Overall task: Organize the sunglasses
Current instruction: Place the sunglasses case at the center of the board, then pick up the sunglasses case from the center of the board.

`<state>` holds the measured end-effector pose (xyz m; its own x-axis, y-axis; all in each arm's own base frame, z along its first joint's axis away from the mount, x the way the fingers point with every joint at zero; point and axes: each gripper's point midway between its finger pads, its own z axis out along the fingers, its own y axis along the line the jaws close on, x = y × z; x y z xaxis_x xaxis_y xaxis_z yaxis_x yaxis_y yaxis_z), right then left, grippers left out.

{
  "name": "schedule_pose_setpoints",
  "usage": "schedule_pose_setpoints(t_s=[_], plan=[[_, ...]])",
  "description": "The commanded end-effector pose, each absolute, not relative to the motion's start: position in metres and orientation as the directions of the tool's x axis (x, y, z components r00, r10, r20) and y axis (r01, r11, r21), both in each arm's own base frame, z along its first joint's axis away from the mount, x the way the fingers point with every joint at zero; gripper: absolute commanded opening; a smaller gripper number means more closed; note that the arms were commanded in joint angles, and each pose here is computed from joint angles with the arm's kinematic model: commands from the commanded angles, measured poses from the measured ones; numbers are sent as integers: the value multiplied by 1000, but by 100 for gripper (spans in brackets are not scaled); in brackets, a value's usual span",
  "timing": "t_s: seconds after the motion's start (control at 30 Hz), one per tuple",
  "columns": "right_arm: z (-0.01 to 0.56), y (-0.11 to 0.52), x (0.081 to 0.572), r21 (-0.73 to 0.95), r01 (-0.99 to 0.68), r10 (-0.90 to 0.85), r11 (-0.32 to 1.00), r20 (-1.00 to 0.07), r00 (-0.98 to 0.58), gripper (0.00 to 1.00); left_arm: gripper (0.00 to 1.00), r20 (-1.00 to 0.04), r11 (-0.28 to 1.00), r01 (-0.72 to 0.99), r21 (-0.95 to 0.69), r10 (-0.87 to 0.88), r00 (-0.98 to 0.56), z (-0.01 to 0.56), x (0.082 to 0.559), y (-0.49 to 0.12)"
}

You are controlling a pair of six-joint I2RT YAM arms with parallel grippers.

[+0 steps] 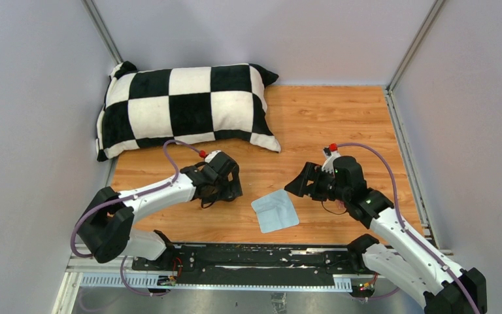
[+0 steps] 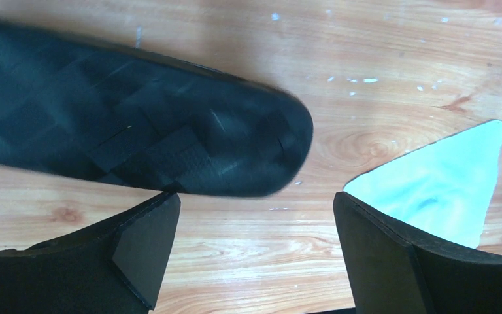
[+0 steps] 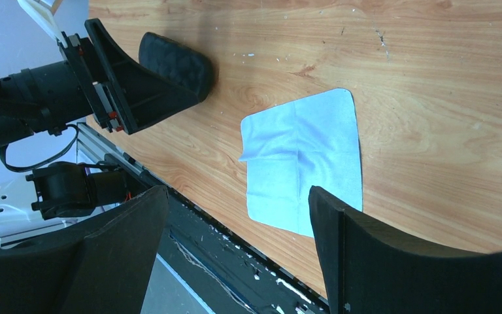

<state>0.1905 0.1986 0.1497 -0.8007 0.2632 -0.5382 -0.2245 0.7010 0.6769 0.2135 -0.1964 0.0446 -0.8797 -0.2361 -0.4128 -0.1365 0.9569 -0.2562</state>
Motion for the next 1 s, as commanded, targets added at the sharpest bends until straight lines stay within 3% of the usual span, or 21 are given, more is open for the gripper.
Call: schedule_pose_setpoints(t_s=[0.0, 0.2, 0.3, 0.43, 0.73, 0.97], plan=[[146, 192, 191, 664, -208, 272, 718, -543, -794, 84, 94, -464, 959, -47, -279, -177, -868, 67, 229, -214], [142, 189, 187, 667, -194, 284, 719, -538, -794, 84, 95, -583, 973, 88, -213, -54, -811, 104, 245, -209], [142, 188, 187, 670, -190, 288, 718, -534, -795, 84, 99, -627, 990, 114, -83, 37, -778, 118, 255, -191], [143, 189, 186, 670, -195, 286, 716, -537, -794, 84, 100, -587, 991, 123, 52, 130, -799, 116, 262, -168], [140, 188, 182, 680, -191, 294, 708, -529, -796, 84, 100, -414, 984, 177, 9, 164, -895, 72, 246, -162], [140, 189, 182, 679, -196, 287, 707, -529, -799, 84, 98, -360, 987, 156, 48, 163, -919, 44, 243, -157]])
